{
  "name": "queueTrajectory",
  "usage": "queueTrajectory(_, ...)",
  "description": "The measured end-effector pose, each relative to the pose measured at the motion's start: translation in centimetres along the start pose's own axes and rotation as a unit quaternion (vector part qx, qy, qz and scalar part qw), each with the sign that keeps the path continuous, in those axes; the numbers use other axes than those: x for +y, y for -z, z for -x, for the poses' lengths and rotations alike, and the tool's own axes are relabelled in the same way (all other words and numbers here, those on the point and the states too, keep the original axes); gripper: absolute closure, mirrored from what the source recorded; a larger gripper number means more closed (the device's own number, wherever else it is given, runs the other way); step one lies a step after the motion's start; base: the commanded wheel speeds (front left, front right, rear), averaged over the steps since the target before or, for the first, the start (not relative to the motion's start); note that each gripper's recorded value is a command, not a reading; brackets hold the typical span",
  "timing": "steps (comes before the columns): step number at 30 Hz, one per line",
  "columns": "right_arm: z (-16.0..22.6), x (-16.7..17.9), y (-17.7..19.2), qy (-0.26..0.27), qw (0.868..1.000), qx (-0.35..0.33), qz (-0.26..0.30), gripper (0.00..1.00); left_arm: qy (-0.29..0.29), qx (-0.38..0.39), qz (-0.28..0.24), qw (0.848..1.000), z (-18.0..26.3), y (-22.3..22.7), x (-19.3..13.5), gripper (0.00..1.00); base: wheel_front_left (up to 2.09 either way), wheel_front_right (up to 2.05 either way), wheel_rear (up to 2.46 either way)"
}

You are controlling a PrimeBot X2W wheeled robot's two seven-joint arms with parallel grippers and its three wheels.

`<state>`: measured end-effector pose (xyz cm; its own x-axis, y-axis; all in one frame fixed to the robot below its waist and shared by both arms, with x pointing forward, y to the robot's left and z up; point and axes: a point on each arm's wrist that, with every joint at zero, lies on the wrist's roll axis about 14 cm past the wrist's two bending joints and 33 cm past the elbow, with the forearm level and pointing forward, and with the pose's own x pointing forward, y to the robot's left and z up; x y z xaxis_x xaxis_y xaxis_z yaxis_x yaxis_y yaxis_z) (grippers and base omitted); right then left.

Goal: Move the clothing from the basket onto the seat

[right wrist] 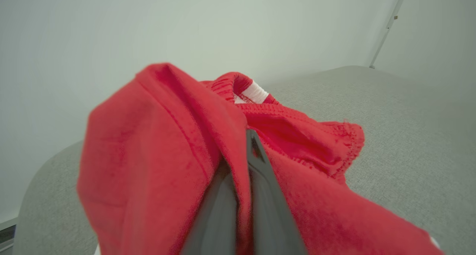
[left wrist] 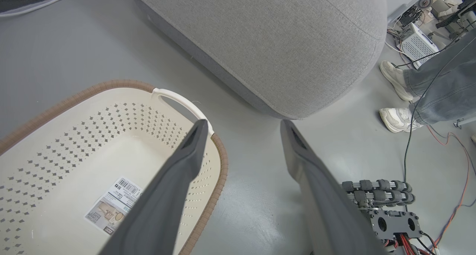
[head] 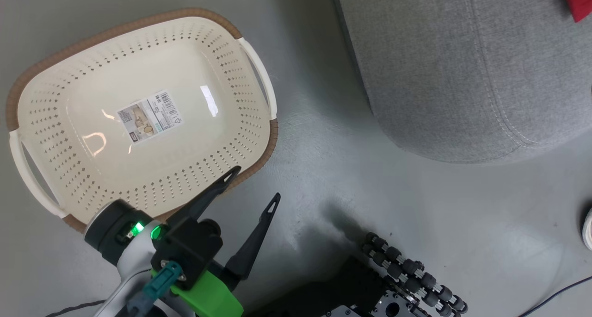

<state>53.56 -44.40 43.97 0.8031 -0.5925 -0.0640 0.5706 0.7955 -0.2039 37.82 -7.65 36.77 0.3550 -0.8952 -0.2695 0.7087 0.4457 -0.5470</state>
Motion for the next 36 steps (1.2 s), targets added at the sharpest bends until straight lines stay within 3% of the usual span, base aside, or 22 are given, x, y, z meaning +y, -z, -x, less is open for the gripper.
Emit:
queueTrajectory(1,0.0,0.0,-0.1,0.0,1.0,0.0,0.001,0.0,0.002,-0.004,0.001,1.0,-0.1,-0.2,-0.1,0.0,0.0,0.0,0.0)
queueTrajectory(11,1.8,0.6,-0.6,-0.027,0.999,0.01,0.028,0.0,0.001,-0.047,-0.011,0.999,-0.4,-2.6,-0.5,0.0,0.0,0.0,0.0)
queueTrajectory(17,6.0,-1.5,0.8,-0.061,0.995,0.037,0.073,0.0,0.003,-0.094,-0.003,0.996,-0.3,-5.4,-1.7,0.0,0.0,0.0,0.0)
queueTrajectory(23,8.9,-3.3,-0.6,-0.067,0.994,0.02,0.081,0.0,-0.006,-0.122,-0.028,0.992,0.2,-7.3,-2.2,0.0,0.0,0.0,0.0)
queueTrajectory(28,11.9,-4.4,-0.7,-0.071,0.994,0.02,0.076,0.0,-0.009,-0.152,-0.039,0.988,0.7,-9.1,-3.3,0.0,0.0,0.0,0.0)
queueTrajectory(36,17.2,-2.7,0.6,-0.107,0.993,0.031,0.023,0.0,-0.015,-0.185,-0.029,0.982,1.7,-10.4,-5.7,0.0,0.0,0.0,0.0)
